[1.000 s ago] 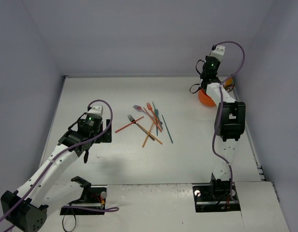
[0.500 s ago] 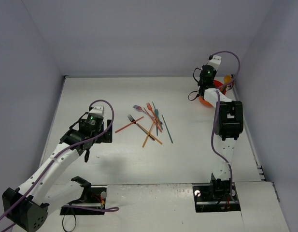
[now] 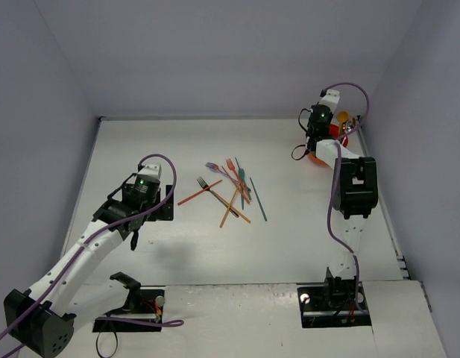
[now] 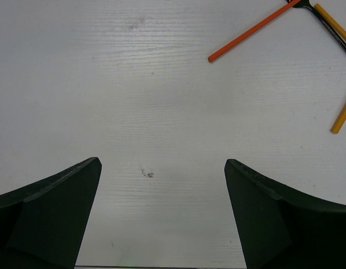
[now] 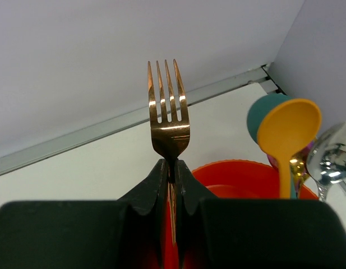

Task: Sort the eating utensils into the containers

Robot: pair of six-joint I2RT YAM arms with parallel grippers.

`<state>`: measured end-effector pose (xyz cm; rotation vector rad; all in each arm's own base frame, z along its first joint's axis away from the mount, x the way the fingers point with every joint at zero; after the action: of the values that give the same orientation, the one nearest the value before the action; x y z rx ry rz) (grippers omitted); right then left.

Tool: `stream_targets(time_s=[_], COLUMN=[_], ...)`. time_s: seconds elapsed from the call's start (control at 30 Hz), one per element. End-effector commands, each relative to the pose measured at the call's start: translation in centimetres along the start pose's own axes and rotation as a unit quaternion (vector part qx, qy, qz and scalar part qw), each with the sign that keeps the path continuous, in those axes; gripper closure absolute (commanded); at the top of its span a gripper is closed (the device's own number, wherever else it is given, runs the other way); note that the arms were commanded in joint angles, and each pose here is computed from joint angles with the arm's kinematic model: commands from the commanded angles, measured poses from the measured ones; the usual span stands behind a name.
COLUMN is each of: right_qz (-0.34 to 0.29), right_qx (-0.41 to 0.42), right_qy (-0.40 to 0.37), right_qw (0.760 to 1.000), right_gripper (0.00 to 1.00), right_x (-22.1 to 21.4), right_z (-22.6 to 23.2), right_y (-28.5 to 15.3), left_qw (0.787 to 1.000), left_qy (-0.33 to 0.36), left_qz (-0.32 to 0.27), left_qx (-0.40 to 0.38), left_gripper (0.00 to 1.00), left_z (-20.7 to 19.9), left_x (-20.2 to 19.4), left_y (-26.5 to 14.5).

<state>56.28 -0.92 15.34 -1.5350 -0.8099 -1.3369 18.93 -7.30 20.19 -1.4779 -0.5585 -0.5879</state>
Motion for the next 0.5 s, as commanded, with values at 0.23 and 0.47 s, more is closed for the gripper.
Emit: stream_targets(time_s=[0.23,0.47], right_qz=[-0.063,-0.058], right_qx=[0.055,0.045], right_qy=[0.019,0.025], right_qw=[0.996,0.997], right_gripper=[0.99,0.92], right_x=[5.89,5.68], right_z=[1.04,0.51], right_y=[-1.6,-1.71], left_qw=[1.0,1.0], left_qy=[-0.007,-0.007], left_qz=[-0.026,-0.027], left_qx=[-0.006,-0.006], left_gripper=[0.09,0.09], left_z=[-0.13,-0.12], left_x=[1.08,1.09], left_y=[-0.12,-0.15])
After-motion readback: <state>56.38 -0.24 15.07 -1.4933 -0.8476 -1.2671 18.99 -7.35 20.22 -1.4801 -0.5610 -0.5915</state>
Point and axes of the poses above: each gripper's point midway between its finger pads, its own y axis out along the fingers, its own z axis along the line the jaws close on, x = y × z, the point moved 7 cm from there along -y, back along the fingers
